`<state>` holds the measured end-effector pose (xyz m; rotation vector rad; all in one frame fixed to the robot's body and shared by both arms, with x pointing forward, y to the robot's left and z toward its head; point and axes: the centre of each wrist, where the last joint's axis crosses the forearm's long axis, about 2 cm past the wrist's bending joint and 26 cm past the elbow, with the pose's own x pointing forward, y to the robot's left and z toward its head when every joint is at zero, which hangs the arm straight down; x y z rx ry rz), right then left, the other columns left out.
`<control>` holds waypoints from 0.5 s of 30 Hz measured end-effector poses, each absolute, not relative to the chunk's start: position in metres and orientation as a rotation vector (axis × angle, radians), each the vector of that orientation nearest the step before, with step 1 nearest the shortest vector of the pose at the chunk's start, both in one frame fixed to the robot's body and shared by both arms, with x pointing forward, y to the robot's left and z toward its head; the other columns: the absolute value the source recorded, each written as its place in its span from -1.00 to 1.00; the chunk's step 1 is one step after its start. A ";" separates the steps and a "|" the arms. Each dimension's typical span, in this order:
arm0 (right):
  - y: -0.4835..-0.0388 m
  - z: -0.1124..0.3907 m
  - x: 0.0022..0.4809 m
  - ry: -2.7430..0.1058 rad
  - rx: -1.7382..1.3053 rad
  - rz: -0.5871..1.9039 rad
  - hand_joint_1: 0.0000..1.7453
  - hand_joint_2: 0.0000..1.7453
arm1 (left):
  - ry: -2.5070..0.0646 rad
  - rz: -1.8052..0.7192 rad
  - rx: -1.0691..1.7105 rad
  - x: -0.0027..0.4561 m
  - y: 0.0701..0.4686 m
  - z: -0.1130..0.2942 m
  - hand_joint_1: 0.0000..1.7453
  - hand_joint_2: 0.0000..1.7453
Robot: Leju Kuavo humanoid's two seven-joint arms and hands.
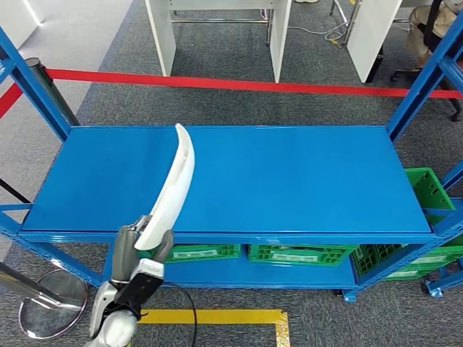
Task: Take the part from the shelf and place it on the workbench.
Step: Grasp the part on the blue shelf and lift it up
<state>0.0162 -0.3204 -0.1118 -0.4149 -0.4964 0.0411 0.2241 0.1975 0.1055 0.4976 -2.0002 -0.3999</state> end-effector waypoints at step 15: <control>-0.316 -0.112 0.014 -0.526 -0.388 -0.053 -1.00 1.00 | -2.187 -0.148 0.329 0.182 0.201 0.129 1.00 1.00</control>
